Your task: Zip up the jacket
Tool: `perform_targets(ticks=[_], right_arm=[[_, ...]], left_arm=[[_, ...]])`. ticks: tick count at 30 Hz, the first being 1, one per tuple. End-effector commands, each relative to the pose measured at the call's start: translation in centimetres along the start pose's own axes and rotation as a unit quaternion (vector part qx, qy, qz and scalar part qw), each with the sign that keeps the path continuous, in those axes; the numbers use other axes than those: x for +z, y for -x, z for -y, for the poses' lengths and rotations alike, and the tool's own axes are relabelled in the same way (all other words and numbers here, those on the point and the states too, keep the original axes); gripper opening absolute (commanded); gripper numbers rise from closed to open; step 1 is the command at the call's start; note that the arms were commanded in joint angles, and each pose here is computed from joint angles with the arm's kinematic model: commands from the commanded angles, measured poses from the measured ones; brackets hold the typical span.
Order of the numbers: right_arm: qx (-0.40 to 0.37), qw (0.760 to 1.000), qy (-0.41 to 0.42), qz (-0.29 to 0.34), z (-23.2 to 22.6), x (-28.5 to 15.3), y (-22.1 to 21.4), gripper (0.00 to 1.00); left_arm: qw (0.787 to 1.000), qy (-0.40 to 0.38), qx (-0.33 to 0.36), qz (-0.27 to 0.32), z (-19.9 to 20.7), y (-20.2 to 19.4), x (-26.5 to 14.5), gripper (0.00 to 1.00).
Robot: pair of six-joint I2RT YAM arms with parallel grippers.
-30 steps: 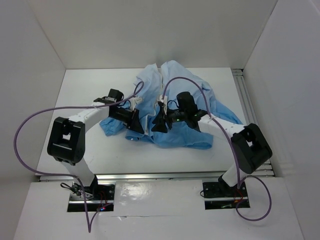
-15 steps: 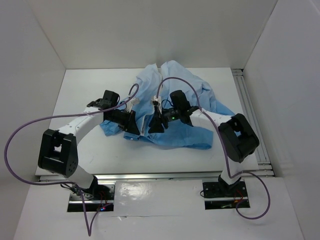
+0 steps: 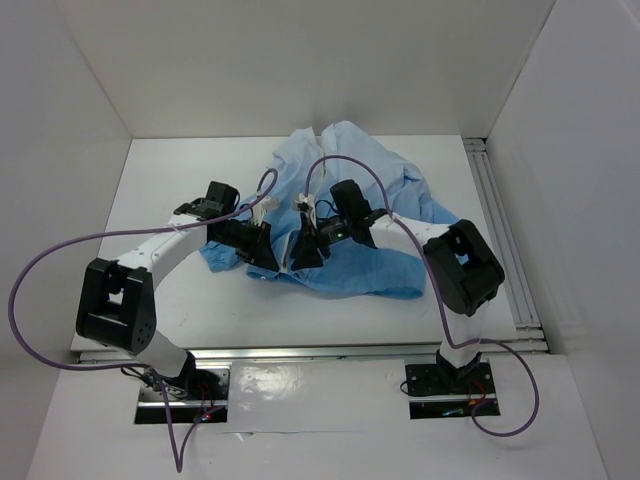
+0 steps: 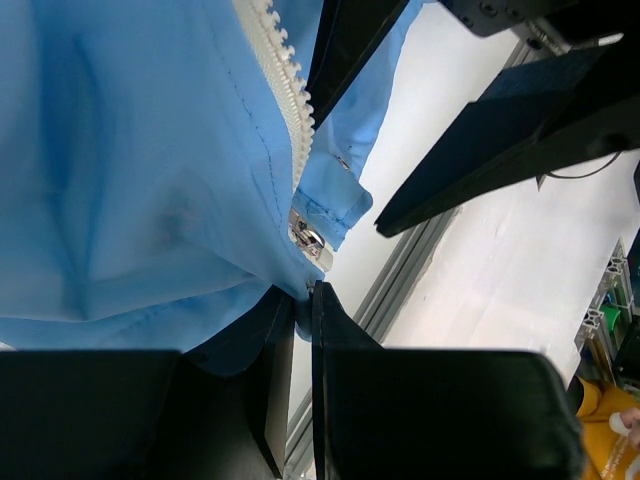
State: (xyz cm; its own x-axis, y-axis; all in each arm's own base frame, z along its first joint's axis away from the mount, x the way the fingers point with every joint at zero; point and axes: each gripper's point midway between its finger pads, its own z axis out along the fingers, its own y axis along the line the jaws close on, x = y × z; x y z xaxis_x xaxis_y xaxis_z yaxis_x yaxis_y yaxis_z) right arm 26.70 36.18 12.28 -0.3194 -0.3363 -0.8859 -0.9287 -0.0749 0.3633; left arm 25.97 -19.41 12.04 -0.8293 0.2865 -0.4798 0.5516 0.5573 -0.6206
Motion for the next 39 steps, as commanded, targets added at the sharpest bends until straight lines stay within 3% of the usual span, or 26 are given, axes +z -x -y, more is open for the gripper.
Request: perform_targets(ticks=[1,19,27,34,39], right_arm=[[-0.03,0.999,0.002,0.018,0.0,0.9,2.1,0.56],[-0.023,0.999,-0.018,0.021,1.2,2.1,1.5,0.6],[-0.029,0.999,-0.001,0.021,0.2,2.3,1.7,0.45],[-0.039,0.999,-0.008,0.026,-0.1,1.9,2.2,0.25],[-0.039,0.999,-0.013,0.028,-0.2,1.8,2.3,0.22]], left_arm=[[1.0,-0.01,0.005,0.013,1.0,0.4,-0.8,0.0],[0.999,-0.019,0.021,0.024,1.9,0.5,-1.3,0.0],[0.999,-0.019,0.021,0.024,1.9,0.5,-1.3,0.0],[0.999,-0.014,0.021,0.024,1.6,0.4,-1.2,0.0],[1.0,-0.015,0.018,0.021,1.6,0.1,-1.1,0.0]])
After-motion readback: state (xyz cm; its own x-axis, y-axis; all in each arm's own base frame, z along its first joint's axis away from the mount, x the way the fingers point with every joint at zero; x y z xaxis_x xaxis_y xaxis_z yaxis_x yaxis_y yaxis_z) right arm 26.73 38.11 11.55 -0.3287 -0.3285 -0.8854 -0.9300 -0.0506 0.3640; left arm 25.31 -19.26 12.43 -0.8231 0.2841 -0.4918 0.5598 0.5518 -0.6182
